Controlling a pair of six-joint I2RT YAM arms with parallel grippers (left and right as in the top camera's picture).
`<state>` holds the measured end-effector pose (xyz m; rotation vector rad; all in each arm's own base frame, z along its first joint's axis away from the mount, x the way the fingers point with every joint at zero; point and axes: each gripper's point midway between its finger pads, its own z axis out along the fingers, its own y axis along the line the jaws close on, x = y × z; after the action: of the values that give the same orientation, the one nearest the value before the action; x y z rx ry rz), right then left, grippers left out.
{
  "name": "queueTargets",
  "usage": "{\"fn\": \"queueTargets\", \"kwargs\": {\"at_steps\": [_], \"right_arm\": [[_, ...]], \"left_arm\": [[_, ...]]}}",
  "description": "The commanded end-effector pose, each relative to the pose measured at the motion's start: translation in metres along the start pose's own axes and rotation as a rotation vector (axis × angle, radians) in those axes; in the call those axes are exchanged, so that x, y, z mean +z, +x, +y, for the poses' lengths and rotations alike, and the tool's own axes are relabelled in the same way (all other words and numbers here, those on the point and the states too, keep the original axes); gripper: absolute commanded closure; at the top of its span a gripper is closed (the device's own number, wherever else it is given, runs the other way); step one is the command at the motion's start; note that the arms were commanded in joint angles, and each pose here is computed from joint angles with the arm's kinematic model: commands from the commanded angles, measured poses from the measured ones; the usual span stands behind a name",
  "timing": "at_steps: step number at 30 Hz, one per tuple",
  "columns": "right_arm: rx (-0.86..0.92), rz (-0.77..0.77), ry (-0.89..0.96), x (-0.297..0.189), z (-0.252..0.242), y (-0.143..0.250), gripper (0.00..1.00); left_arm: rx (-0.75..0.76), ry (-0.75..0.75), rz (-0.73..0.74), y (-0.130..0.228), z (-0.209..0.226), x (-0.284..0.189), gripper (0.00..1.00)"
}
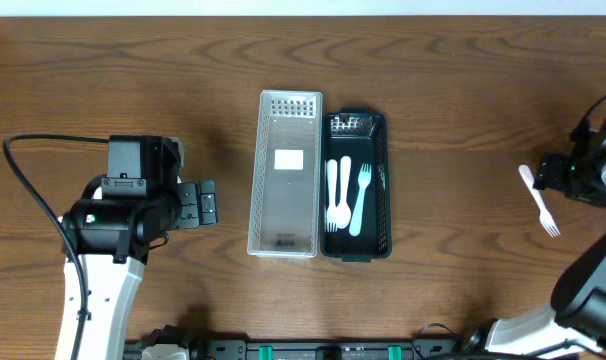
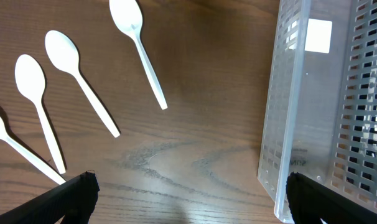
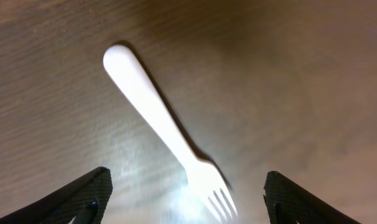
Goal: Pack container
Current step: 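Move the right gripper to the last white fork and grasp it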
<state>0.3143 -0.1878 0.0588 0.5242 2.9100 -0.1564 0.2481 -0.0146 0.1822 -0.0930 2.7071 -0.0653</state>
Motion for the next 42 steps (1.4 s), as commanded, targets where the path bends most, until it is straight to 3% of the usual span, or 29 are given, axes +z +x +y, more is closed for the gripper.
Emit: {"fn": "queueTargets", "kwargs": {"at_steps": [1, 15, 25, 42], "right_arm": [[-0.059, 0.037, -0.047, 0.025, 0.008, 0.003, 0.17], [-0.058, 0.123, -0.065, 0.069, 0.011, 0.014, 0.17], [-0.050, 0.156, -0.075, 0.071, 0.013, 0.021, 0.55], [-0.067, 0.169, -0.083, 0.070, 0.021, 0.024, 0.79]], "left_arm": [[-0.015, -0.001, -0.018, -0.004, 0.001, -0.004, 0.02], [-0.015, -0.002, -0.017, -0.004, 0.001, -0.004, 0.02], [-0.015, -0.006, 0.017, -0.003, 0.001, 0.004, 0.02], [-0.015, -0.007, 0.023, -0.003, 0.001, 0.006, 0.02]]}}
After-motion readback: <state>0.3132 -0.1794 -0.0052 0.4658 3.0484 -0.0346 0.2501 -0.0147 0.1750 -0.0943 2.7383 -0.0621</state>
